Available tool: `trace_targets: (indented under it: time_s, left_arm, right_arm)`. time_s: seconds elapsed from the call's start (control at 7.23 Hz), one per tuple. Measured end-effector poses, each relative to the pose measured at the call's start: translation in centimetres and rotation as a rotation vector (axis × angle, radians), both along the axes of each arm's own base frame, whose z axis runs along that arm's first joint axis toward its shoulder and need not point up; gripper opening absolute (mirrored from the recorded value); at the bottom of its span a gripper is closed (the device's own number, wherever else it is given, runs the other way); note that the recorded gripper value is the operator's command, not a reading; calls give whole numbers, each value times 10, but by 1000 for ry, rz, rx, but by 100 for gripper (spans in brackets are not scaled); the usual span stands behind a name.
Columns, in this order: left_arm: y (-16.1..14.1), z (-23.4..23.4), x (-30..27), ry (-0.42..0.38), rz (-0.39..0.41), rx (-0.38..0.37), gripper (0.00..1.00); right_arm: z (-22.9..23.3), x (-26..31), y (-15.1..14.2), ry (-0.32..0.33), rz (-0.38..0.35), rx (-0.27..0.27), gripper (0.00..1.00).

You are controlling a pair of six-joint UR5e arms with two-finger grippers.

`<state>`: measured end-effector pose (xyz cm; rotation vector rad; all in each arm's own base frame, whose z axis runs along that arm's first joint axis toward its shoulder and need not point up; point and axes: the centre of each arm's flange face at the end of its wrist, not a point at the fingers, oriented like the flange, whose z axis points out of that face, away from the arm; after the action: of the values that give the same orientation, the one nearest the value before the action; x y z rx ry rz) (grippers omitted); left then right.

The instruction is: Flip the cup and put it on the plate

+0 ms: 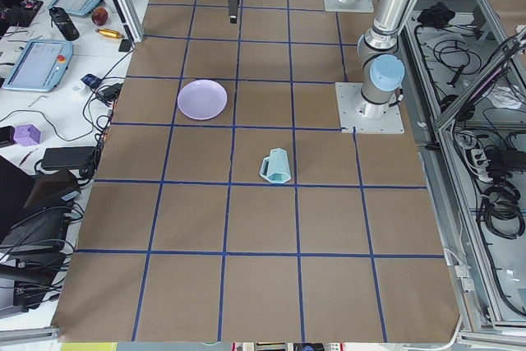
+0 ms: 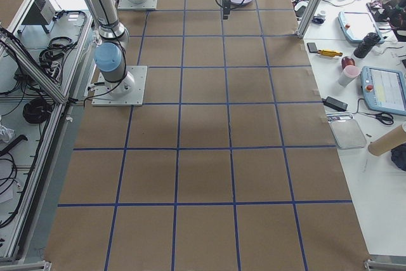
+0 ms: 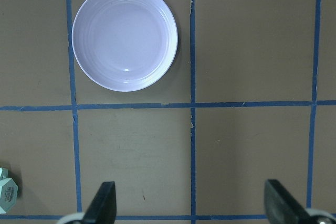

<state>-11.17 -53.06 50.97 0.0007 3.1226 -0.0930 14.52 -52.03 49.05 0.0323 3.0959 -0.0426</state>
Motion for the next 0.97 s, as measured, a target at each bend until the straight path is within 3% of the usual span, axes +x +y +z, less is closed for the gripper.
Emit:
trace_targets:
  time_s: [0.97]
  left_arm:
    - [3, 3, 0, -1, -4, -7, 100]
  right_arm:
    - [0, 0, 0, 0, 0, 0, 100]
